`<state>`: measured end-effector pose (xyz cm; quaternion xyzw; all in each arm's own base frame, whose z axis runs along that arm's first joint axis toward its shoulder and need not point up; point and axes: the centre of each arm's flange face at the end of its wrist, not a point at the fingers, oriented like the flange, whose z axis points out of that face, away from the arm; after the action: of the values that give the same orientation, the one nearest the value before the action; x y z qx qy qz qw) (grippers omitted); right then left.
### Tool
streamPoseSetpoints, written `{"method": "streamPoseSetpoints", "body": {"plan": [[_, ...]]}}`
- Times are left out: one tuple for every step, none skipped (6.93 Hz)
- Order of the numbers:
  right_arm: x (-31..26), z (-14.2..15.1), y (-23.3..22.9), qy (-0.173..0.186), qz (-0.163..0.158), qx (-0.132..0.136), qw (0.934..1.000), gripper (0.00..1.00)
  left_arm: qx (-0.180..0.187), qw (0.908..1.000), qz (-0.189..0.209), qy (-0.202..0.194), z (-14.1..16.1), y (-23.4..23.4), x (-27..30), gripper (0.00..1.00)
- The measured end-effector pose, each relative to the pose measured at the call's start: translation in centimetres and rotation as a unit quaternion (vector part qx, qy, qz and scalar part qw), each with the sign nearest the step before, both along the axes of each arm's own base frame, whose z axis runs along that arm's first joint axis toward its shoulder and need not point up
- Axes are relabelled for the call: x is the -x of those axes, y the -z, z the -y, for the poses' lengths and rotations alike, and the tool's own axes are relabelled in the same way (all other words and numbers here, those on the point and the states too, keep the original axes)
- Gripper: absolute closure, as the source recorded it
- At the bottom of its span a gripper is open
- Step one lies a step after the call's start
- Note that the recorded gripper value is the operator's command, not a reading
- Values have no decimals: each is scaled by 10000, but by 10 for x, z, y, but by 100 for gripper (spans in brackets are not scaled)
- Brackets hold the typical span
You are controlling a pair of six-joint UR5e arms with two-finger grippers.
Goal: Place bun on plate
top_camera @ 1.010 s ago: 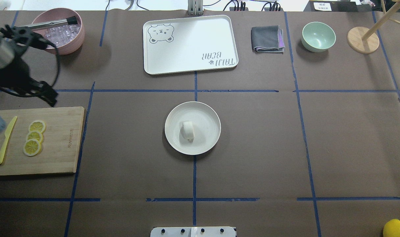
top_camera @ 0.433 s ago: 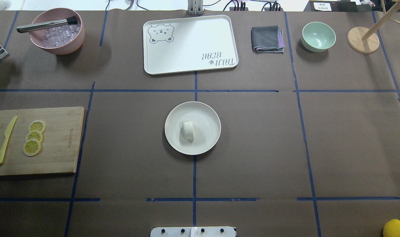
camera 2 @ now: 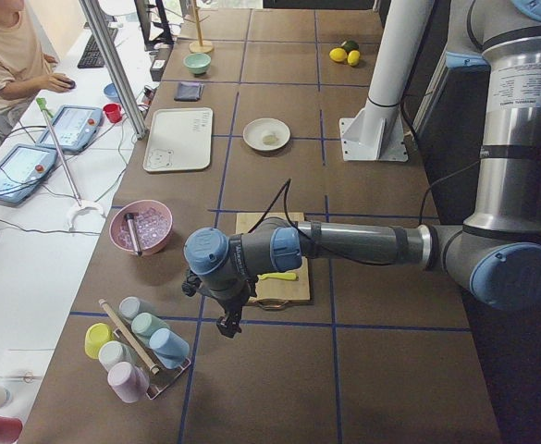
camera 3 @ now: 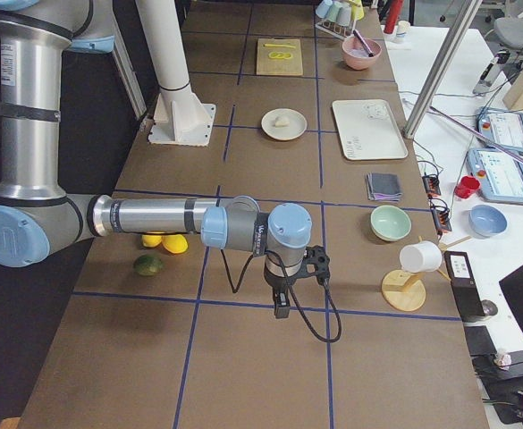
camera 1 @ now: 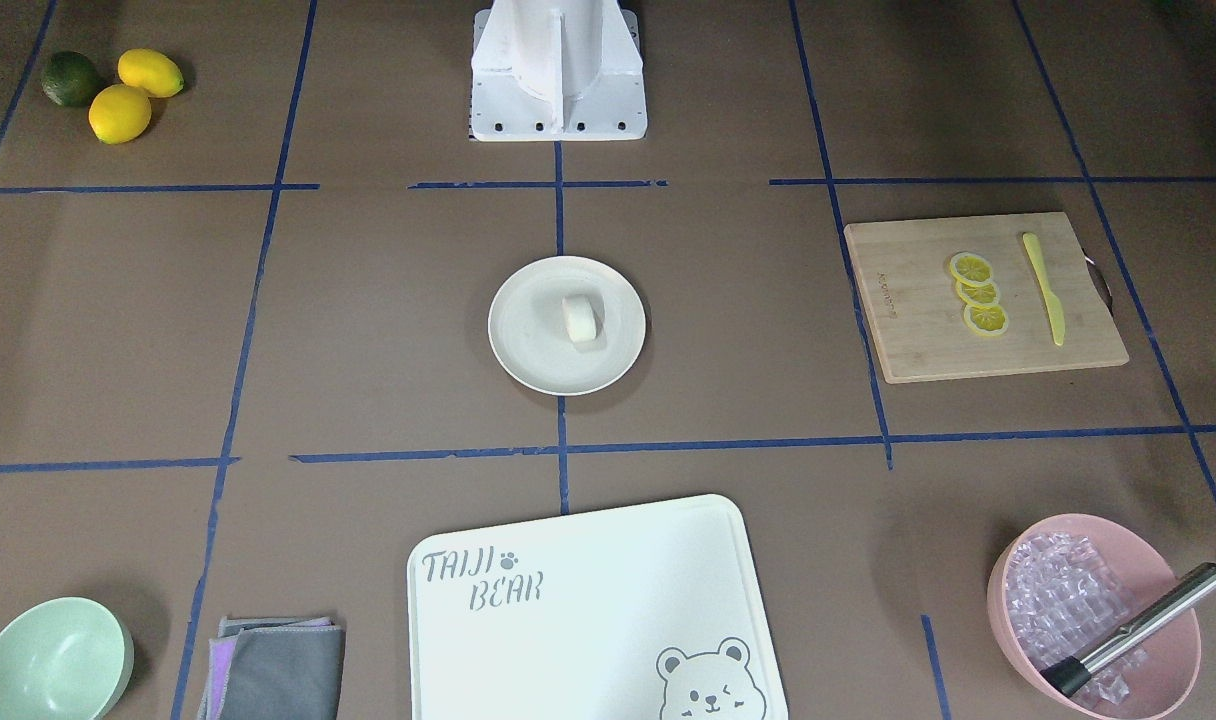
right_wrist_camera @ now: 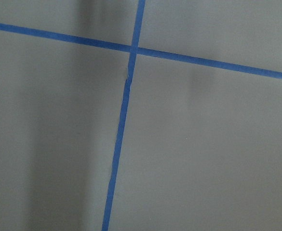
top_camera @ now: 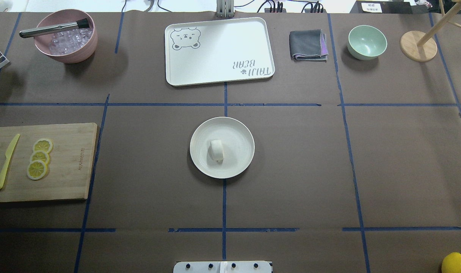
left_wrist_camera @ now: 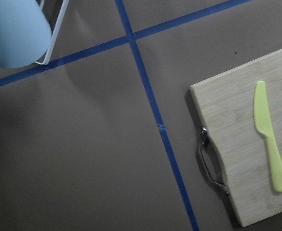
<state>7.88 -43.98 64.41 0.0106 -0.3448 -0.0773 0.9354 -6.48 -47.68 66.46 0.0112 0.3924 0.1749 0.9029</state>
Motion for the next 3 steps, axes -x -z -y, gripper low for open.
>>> {"method": "streamPoseSetpoints", "body": {"plan": [[0, 0, 0, 1, 1, 0, 10000, 0, 0, 9999, 16, 138, -1, -3, 8, 0], [0, 0, 0, 1, 1, 1, 10000, 0, 12, 9998, 28, 217, -1, -5, 13, 0], [0, 0, 0, 1, 1, 1, 10000, 0, 25, 9997, 35, 248, -2, -6, 14, 0]]}}
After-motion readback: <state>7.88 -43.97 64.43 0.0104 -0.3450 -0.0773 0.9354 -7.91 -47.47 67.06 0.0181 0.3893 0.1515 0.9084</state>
